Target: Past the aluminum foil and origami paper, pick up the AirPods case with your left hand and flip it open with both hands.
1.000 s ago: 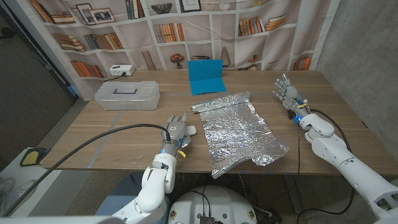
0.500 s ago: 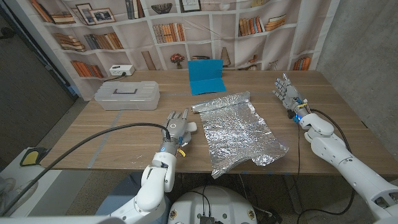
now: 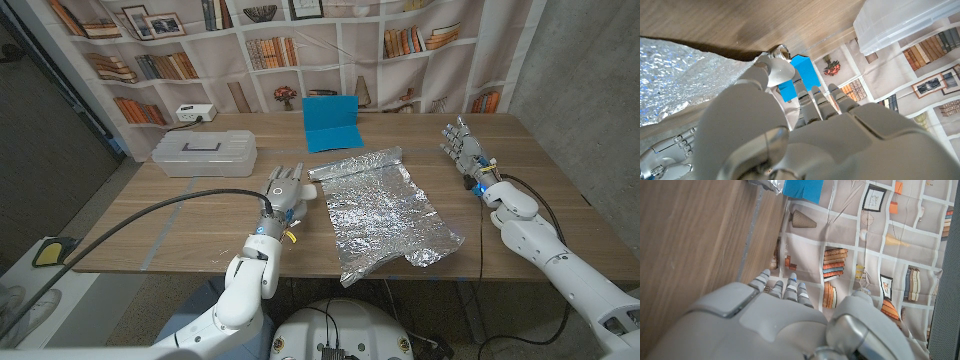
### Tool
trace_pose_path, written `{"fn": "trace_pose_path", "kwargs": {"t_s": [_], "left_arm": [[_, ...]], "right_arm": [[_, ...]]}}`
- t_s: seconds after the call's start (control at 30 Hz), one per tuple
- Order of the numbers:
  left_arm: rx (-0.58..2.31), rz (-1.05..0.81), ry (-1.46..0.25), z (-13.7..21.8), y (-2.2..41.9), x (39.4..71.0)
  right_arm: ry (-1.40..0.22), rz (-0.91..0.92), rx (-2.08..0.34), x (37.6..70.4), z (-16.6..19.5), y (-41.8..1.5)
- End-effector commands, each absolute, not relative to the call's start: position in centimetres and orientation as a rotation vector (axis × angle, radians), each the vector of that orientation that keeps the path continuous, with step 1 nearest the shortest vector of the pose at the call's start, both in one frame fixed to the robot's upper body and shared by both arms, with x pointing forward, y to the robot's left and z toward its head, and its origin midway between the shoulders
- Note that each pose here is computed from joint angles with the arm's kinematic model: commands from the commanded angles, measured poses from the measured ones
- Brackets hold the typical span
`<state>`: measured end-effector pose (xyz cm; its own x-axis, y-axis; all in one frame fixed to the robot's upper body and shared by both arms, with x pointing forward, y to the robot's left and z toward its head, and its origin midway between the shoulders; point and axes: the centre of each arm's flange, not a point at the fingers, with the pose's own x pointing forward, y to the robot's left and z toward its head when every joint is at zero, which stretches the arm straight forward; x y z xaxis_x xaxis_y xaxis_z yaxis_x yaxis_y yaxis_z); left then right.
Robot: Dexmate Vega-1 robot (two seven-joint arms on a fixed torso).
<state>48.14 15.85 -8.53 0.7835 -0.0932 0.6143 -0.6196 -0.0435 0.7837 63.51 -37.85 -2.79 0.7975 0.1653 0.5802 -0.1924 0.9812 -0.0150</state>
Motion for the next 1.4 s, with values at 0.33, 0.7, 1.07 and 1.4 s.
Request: {"fn": "trace_pose_path", "kwargs": {"t_s": [0.33,0.7,1.07,1.4], "left_arm": [[1.512,0.493,-0.705,-4.8,15.6,49.5],[1.491,0.479,-0.764,-3.6,15.8,50.4],[1.423,0.465,-0.835,-2.3,15.4,51.2],[1.342,0.449,-0.893,-2.2,14.7,52.2]], "right_arm": [[-0.633,0.189,0.018,62.4,-2.2,-38.2],[-0.638,0.178,-0.009,60.8,-1.9,-38.2],[-0.649,0.179,-0.025,59.4,-1.8,-38.3],[-0.652,0.185,-0.077,57.9,-1.4,-37.9]]}}
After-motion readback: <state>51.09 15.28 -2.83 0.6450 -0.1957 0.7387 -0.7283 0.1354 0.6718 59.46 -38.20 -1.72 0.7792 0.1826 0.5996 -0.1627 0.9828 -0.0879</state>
